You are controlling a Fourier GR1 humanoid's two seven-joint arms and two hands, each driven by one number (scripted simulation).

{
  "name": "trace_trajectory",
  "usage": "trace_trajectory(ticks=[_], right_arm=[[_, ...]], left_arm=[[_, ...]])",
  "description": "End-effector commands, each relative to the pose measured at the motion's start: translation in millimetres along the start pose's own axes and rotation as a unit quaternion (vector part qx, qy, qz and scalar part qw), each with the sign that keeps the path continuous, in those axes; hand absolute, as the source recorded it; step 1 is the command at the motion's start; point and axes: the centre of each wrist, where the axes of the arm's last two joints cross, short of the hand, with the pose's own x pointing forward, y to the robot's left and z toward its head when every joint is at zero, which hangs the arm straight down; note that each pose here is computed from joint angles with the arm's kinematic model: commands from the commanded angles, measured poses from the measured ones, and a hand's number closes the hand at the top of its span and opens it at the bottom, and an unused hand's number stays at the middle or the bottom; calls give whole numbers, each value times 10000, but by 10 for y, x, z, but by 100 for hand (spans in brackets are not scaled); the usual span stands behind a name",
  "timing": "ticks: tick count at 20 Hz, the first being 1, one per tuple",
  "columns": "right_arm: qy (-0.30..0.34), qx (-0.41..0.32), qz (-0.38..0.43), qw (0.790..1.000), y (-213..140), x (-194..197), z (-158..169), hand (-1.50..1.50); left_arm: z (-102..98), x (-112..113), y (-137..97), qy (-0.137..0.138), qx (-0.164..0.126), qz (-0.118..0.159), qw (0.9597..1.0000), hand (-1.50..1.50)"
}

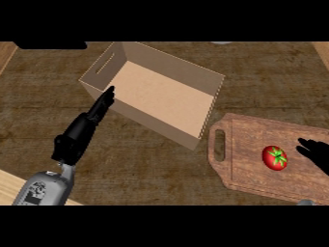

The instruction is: Pick the tomato from the cutting board and place it in the cardboard box

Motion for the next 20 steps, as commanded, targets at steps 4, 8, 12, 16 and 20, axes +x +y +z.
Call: trace_trajectory(ticks=[4, 8, 12, 16, 20], right_arm=[[277, 208, 61, 9994, 328, -66, -311, -150], [477, 442, 186, 9977, 298, -117, -438, -150], [458, 262, 109, 9985, 323, -219, -560, -150], [206, 89, 123, 9997, 674, -261, -540, -150], [339, 242, 332, 9986, 502, -198, -639, -150]], left_arm=[[119, 4, -125, -22, -117, -72, 9999, 0], [0, 163, 152, 53, -89, 1, 9999, 0], [-30, -3, 11, 65, -24, -3, 10000, 0], [24, 95, 64, 54, -43, 63, 10000, 0], [20, -159, 28, 71, -72, 47, 9999, 0]])
